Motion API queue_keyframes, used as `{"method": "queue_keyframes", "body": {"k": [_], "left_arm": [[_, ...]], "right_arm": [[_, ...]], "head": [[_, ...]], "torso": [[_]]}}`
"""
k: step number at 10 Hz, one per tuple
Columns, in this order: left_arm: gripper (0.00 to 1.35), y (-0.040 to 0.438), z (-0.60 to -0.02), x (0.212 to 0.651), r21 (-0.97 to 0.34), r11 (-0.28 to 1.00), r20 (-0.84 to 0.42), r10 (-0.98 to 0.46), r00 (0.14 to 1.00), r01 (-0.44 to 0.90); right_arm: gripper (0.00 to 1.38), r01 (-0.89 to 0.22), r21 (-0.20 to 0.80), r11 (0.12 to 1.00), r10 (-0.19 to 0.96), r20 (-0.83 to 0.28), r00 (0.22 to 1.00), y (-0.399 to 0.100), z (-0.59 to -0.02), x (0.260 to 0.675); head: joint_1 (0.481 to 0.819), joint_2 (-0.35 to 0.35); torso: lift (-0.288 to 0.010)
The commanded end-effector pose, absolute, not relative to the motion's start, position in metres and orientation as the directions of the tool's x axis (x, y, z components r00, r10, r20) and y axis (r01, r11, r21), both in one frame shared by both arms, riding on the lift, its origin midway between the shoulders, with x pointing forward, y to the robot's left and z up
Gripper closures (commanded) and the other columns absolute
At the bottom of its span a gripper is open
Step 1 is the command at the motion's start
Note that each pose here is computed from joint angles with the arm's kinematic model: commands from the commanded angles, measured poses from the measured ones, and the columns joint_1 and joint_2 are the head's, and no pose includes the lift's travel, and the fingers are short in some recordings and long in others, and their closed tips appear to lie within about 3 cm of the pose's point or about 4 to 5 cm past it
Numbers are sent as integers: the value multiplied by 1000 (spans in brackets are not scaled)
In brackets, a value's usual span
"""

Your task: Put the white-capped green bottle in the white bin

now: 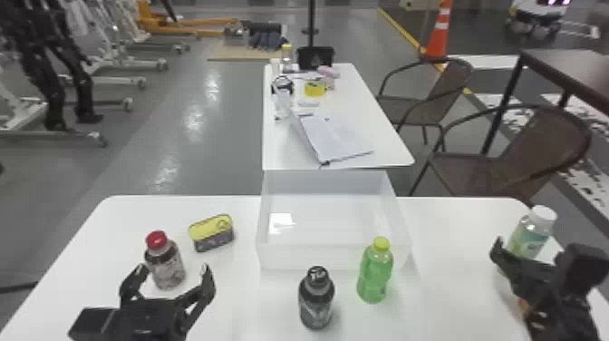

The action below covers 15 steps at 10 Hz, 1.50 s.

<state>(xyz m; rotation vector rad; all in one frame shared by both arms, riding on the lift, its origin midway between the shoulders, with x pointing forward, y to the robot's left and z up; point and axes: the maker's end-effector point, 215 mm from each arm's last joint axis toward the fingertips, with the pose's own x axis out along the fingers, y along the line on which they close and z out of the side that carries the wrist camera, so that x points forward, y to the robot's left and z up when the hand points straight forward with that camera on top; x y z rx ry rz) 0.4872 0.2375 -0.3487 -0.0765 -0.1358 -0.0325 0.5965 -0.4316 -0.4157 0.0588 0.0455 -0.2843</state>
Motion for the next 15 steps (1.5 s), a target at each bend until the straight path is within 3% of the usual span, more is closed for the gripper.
{"method": "queue_keyframes", "body": {"k": [1,4,5,6,8,9,15], "left_arm": [[125,237,-349,487,-78,996,138,-27,990,38],[125,237,-351,486,-86,995,136,-29,990,41],[125,238,-352,486,-83,996,136,-30,990,42],[125,239,-351,486,-81,996,137,-35,990,46],[125,241,-351,486,-78,996,139,-34,990,45],[125,241,-351,486,-78,996,140,-34,990,45],[125,241,-355,486,-81,996,133,-34,991,45]], "right_arm": [[98,282,31,959,-281,-47,959,-440,-409,604],[116,276,-11,961,-276,-37,960,-457,-401,604],[308,272,-14,962,-272,-41,961,-458,-403,604],[662,270,-14,963,-270,-44,962,-458,-404,605],[970,268,-18,963,-269,-56,962,-458,-408,606],[1033,269,-17,963,-269,-57,961,-458,-408,605],[1032,230,31,973,-230,-22,973,-432,-372,591]], "head": [[549,0],[549,0],[549,0],[549,0],[549,0],[549,0],[549,0]], "torso": [[-100],[-100],[-100],[-100],[-100],[-100],[-100]]}}
